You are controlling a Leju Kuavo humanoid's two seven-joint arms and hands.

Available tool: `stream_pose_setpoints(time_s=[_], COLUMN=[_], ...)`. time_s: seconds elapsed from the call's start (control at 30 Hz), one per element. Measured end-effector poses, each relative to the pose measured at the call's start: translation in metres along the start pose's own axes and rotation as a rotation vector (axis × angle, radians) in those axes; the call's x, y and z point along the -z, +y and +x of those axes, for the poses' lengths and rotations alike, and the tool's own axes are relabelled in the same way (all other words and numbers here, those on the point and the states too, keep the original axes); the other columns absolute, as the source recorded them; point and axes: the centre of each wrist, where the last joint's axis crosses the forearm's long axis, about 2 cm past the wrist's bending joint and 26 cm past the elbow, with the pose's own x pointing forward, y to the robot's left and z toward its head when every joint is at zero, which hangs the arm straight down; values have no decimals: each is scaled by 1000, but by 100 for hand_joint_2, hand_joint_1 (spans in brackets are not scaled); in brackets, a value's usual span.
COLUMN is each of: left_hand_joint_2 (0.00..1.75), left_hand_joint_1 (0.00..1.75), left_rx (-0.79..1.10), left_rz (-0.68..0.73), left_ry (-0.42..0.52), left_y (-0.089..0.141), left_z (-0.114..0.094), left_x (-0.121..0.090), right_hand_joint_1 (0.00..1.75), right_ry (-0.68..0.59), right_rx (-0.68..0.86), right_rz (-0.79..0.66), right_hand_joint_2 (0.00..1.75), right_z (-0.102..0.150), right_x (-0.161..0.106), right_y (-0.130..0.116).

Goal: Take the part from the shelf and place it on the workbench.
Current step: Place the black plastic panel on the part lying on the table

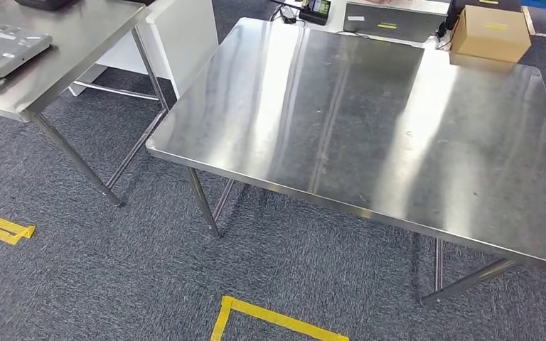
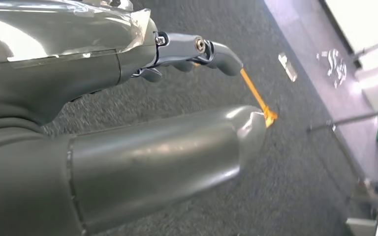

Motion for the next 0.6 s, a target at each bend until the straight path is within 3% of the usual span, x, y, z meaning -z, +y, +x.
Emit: stream_pose_setpoints(time_s=[0.13, 0.23, 0.37, 0.6], left_hand_joint_2=[0, 0, 0, 0], left_hand_joint_1=[0, 0, 0, 0], left_rx=[-4, -8, -10, -19], left_rz=[-8, -20, -57, -93], left_ry=[12, 23, 37, 81], left_y=[-3, -5, -10, -9], left_z=[-2, -4, -6, -16], left_x=[-2, -5, -9, -23], right_hand_joint_1=[175, 175, 175, 175], right_ry=[23, 17, -29, -14], right_rx=[-18, -39, -17, 33], right_rz=[-13, -16, -7, 75], right_hand_joint_2=[175, 175, 175, 175], right_z=[7, 23, 36, 36], right_x=[10, 22, 22, 2], right_y=[-7, 1, 37, 95])
